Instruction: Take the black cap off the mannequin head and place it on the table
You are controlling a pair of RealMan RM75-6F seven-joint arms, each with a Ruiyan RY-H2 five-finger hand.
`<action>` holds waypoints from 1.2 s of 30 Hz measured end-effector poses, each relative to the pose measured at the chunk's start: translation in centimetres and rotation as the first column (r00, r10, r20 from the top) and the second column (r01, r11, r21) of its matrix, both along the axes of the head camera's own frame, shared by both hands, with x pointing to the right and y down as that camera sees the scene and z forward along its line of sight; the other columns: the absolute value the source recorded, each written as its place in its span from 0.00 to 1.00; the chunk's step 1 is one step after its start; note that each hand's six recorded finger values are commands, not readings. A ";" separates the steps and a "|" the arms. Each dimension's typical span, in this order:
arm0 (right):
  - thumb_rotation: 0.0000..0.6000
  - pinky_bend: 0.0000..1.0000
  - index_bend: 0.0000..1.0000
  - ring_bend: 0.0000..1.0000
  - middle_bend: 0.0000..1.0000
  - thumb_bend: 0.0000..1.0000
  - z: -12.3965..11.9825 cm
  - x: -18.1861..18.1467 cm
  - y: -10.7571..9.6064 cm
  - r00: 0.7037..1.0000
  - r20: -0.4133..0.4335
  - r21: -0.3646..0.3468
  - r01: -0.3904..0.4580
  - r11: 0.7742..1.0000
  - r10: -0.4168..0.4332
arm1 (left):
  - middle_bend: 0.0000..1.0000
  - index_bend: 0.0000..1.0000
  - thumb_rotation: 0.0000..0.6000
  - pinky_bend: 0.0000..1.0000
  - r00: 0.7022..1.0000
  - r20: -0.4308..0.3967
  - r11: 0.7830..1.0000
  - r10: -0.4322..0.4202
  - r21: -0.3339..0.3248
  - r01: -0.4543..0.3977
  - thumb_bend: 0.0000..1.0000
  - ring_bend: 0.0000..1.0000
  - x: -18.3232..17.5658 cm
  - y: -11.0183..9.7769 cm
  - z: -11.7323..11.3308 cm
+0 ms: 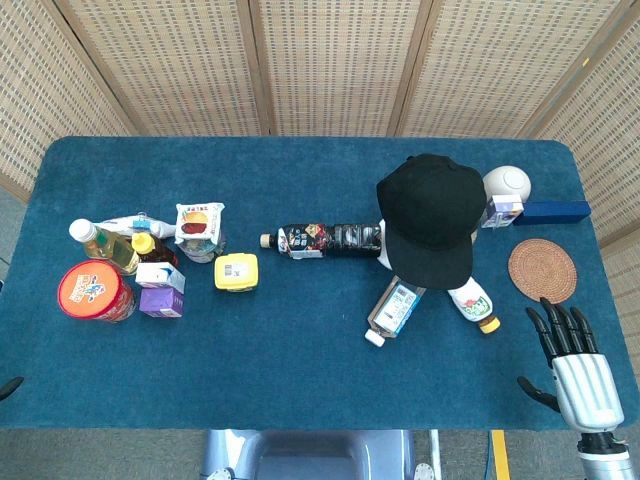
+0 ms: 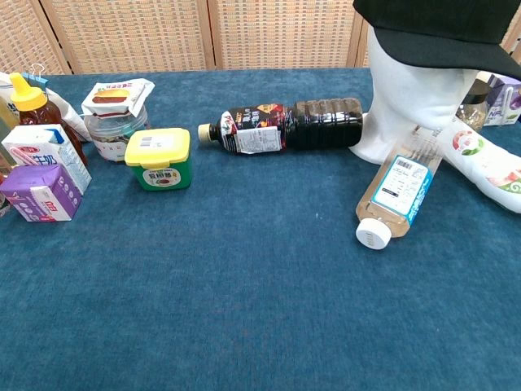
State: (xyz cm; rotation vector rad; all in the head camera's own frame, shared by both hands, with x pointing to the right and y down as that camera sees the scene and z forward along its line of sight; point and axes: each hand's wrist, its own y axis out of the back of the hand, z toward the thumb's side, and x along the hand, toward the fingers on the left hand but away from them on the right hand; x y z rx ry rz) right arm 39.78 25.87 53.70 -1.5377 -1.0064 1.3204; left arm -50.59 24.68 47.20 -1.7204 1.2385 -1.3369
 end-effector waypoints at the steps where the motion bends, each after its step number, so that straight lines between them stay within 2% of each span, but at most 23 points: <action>1: 1.00 0.03 0.00 0.00 0.00 0.00 0.0 -0.1 0.0 1.000 0.004 0.002 0.002 1.000 -0.002 | 0.00 0.00 1.00 0.00 1.000 -0.002 1.000 0.000 0.000 0.000 0.08 0.00 0.0 0.0 0.0; 9: 1.00 0.08 0.00 0.03 0.04 0.00 0.7 -0.7 -0.3 0.999 0.026 0.062 0.018 0.998 -0.019 | 0.00 0.00 1.00 0.00 0.999 -0.044 1.000 0.006 0.021 -0.005 0.08 0.00 -0.2 0.0 -0.8; 18: 1.00 0.12 0.00 0.08 0.11 0.00 2.3 -3.5 -4.4 0.998 0.030 0.179 0.051 0.982 -0.058 | 0.00 0.00 1.00 0.00 0.997 -0.077 1.000 0.010 0.010 -0.010 0.08 0.00 -0.3 -0.5 -0.8; 23: 1.00 0.18 0.06 0.14 0.16 0.00 2.7 -5.8 -6.0 0.997 0.054 0.232 0.044 0.972 -0.058 | 0.00 0.00 1.00 0.00 0.995 -0.095 1.000 0.014 0.007 -0.014 0.08 0.00 -0.2 -0.5 -0.8; 28: 1.00 0.20 0.12 0.18 0.20 0.00 3.5 -8.0 -7.5 0.994 0.108 0.259 -0.008 0.966 -0.020 | 0.00 0.00 1.00 0.00 0.995 -0.096 1.000 0.012 0.008 -0.011 0.08 0.00 -0.4 -0.5 -0.8; 36: 1.00 0.23 0.18 0.20 0.24 0.00 4.7 -10.7 -8.8 0.993 0.115 0.266 -0.024 0.964 -0.007 | 0.00 0.00 1.00 0.00 0.996 -0.092 1.000 0.013 0.002 -0.013 0.08 0.00 -0.2 -0.4 -0.6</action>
